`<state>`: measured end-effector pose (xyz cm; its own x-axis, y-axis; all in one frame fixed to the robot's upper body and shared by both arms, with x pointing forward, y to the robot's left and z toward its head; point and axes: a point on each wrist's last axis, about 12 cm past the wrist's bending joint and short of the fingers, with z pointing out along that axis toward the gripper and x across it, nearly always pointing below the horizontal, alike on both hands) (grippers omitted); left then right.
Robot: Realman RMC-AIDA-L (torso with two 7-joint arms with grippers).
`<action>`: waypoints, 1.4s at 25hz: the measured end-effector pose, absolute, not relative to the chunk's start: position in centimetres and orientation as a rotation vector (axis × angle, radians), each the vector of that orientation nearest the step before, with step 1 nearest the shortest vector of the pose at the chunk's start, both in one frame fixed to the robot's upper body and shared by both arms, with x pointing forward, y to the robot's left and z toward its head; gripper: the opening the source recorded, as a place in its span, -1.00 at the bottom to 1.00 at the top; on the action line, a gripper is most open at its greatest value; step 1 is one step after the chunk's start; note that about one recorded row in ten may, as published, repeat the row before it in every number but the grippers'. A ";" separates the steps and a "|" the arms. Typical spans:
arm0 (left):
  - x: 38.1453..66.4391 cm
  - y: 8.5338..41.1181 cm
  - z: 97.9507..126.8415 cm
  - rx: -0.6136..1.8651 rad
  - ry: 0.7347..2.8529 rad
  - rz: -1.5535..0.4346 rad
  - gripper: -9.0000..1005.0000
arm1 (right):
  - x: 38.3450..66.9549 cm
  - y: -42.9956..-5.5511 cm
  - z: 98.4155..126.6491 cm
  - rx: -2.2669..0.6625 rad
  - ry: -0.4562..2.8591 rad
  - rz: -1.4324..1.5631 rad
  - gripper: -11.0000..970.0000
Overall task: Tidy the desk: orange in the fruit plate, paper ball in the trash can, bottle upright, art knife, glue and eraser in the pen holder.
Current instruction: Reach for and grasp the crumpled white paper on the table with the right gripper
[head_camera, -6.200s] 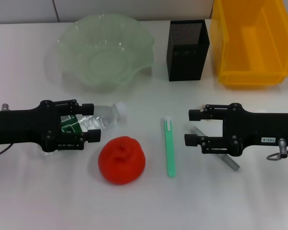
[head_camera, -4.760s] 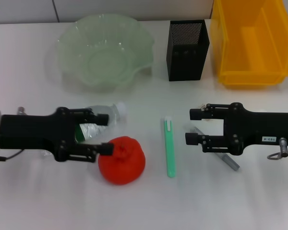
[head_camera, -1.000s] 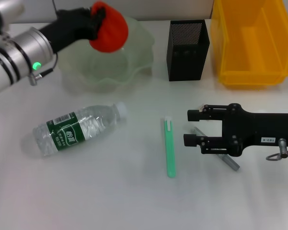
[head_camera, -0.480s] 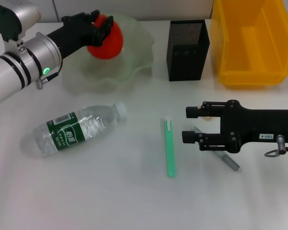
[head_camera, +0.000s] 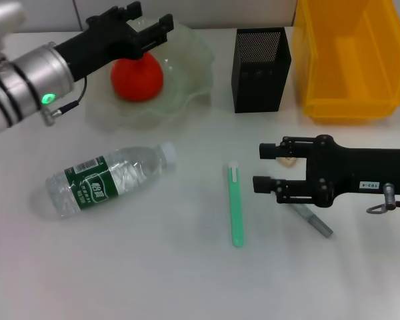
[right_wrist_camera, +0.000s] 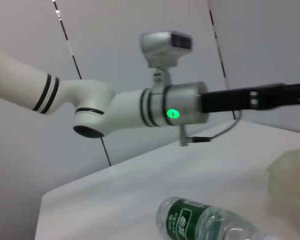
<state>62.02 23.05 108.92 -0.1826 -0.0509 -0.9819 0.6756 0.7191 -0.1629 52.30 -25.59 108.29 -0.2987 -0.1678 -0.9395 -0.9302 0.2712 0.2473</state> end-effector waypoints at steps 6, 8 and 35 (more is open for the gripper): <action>58.8 24.5 111.4 0.677 1.565 -1.032 0.48 | 52.7 -26.0 108.7 -0.972 1.656 1.091 0.41; 58.0 24.7 111.9 0.732 1.554 -1.091 0.48 | 52.9 -26.0 108.9 -0.960 1.648 1.087 0.41; 50.0 26.5 108.2 1.016 1.634 -1.318 0.48 | 59.4 -25.8 123.1 -1.123 2.365 0.697 0.40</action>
